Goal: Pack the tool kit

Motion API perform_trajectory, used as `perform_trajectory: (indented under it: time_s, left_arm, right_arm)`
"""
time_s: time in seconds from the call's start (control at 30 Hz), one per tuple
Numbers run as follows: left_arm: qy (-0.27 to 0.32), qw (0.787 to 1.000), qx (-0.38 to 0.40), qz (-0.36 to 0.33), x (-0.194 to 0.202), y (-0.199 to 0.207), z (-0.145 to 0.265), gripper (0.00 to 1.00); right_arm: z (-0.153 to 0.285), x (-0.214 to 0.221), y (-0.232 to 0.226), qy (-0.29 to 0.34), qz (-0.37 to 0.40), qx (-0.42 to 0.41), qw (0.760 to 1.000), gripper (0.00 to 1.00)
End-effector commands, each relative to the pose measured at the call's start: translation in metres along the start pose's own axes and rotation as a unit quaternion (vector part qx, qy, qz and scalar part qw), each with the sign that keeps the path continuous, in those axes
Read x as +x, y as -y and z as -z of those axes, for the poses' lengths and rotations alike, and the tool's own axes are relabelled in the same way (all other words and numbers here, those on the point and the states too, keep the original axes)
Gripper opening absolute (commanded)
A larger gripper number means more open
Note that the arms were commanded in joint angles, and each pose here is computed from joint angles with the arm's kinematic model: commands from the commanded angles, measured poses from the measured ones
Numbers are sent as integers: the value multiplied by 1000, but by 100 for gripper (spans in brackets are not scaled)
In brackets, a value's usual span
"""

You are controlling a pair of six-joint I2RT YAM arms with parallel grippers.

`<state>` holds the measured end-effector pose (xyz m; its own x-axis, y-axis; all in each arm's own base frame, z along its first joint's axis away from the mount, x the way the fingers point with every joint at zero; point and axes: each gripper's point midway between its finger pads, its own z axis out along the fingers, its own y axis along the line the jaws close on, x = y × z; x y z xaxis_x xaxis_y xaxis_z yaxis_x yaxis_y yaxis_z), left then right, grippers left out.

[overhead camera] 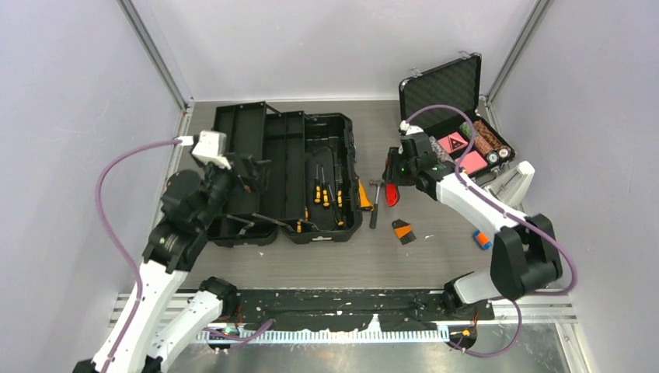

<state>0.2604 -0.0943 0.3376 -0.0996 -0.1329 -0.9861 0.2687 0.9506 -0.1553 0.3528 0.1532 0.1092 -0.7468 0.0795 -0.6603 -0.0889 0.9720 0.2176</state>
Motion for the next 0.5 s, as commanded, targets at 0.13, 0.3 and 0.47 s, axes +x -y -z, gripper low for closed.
perform_trajectory:
  time_s: [0.13,0.3,0.47]
  left_arm:
    - [-111,963,193,153,17,92,-24,99]
    - [-154,956,206,142,35,126,-48,99]
    - [-179,941,248,147,56,170,-63,99]
  right_arm:
    - [67,-46,-25,123,-59,-70,988,7]
    - [103,-55,-55,163,-106,-170,966,6]
    - [134,-63,-79,192,-155,-243,938,5]
